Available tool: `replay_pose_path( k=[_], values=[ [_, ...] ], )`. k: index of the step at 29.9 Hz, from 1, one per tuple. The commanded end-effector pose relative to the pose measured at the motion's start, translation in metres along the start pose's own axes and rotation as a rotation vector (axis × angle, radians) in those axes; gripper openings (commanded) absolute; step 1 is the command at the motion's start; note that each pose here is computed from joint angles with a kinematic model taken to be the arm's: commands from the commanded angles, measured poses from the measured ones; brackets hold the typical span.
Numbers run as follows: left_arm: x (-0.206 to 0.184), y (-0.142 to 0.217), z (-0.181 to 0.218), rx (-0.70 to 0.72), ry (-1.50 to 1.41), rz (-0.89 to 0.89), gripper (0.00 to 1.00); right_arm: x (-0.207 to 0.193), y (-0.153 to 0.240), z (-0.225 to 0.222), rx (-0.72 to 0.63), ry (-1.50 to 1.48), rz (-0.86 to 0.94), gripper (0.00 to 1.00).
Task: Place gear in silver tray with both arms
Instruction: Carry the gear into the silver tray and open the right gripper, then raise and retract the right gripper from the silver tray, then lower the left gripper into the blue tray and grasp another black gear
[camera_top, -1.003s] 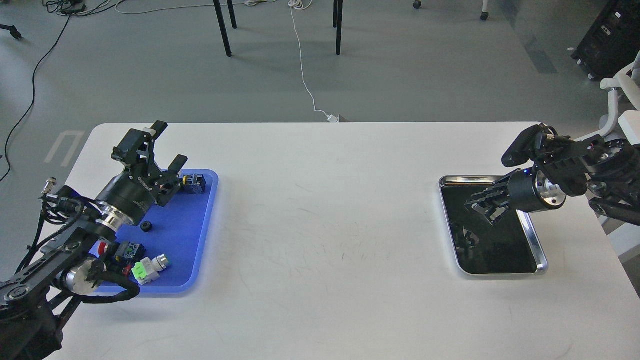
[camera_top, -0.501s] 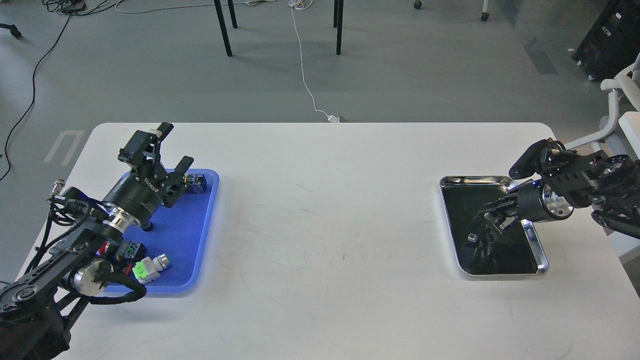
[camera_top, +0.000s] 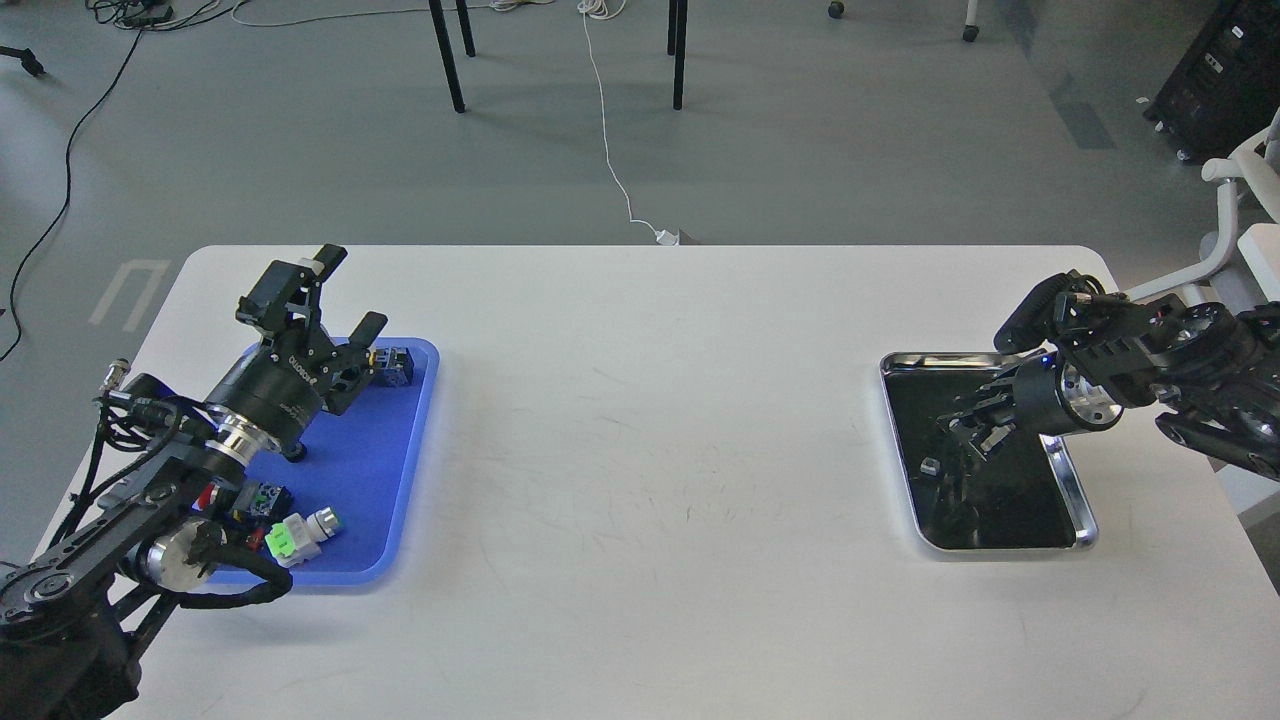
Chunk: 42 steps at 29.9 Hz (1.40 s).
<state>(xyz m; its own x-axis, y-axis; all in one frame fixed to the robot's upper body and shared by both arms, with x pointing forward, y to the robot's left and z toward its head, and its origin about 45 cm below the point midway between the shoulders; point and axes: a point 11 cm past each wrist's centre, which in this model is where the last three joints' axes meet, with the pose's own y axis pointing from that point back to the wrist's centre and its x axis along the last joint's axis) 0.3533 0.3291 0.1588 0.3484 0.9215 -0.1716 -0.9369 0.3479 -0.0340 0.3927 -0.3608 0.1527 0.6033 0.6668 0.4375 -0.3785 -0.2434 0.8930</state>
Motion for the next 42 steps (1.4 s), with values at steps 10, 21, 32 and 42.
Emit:
replay_pose_path(
  k=[10,21,32,42],
  values=[
    [-0.003,-0.002,0.005,-0.011,-0.003,-0.015,0.98,0.056,0.034,-0.007,0.089,-0.262,0.35,0.97],
    [-0.006,-0.007,0.012,-0.026,-0.017,-0.026,0.98,0.065,0.021,-0.023,0.348,-1.135,0.801,0.97],
    [-0.027,-0.002,0.015,0.038,-0.29,-0.204,0.98,0.052,-0.02,-0.056,0.598,-1.868,0.974,0.97],
    [-0.026,0.023,0.017,0.253,-1.202,-0.631,0.98,0.055,-0.027,-0.062,0.663,-2.073,0.993,0.98]
  ],
)
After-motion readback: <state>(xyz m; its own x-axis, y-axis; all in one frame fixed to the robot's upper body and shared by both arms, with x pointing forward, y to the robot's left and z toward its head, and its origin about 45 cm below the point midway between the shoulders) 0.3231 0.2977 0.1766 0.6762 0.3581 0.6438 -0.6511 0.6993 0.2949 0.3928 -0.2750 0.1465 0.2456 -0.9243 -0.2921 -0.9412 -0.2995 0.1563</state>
